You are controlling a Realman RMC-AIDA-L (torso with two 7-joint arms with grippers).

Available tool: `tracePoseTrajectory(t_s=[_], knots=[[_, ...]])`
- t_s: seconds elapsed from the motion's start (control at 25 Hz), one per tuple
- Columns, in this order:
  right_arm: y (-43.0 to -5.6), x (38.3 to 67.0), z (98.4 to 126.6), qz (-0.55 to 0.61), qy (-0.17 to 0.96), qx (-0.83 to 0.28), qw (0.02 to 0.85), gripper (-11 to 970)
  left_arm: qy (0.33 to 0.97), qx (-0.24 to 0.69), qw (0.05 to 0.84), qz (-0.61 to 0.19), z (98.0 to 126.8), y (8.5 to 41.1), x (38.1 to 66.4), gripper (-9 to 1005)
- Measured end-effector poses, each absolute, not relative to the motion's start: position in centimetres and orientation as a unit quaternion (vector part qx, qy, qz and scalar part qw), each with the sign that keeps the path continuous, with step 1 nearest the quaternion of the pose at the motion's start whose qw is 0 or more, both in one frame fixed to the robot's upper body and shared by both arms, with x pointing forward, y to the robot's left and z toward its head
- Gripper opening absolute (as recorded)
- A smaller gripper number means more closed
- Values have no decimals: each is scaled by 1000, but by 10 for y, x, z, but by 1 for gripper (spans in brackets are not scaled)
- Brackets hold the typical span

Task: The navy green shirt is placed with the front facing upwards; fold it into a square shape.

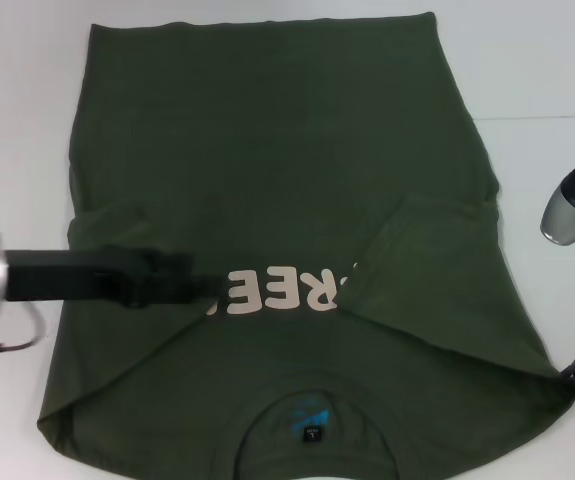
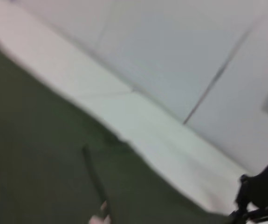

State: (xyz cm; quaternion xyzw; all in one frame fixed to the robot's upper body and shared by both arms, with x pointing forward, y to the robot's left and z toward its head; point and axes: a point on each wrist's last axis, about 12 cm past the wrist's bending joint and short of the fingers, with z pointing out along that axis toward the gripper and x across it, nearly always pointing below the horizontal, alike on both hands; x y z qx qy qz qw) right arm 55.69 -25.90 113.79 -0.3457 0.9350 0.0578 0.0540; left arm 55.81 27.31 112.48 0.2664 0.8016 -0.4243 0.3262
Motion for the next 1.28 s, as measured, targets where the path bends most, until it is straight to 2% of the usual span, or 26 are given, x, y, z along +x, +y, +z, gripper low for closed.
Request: tracePoseTrajectory(t_s=[0.28, 0.52, 0.8, 1.28], knots=[[-259, 557, 1138, 58, 935, -345, 54, 40, 897, 124, 265, -331, 1154, 322, 543, 846], [-258, 557, 1138, 58, 935, -347, 55, 40, 934, 25, 172, -311, 1153, 339, 525, 846], [-256, 558, 1138, 60, 933, -349, 56, 39, 951, -28, 111, -288, 1139, 349, 514, 847], [-256, 558, 1138, 61, 933, -350, 56, 39, 949, -40, 79, -302, 1114, 343, 518, 847]])
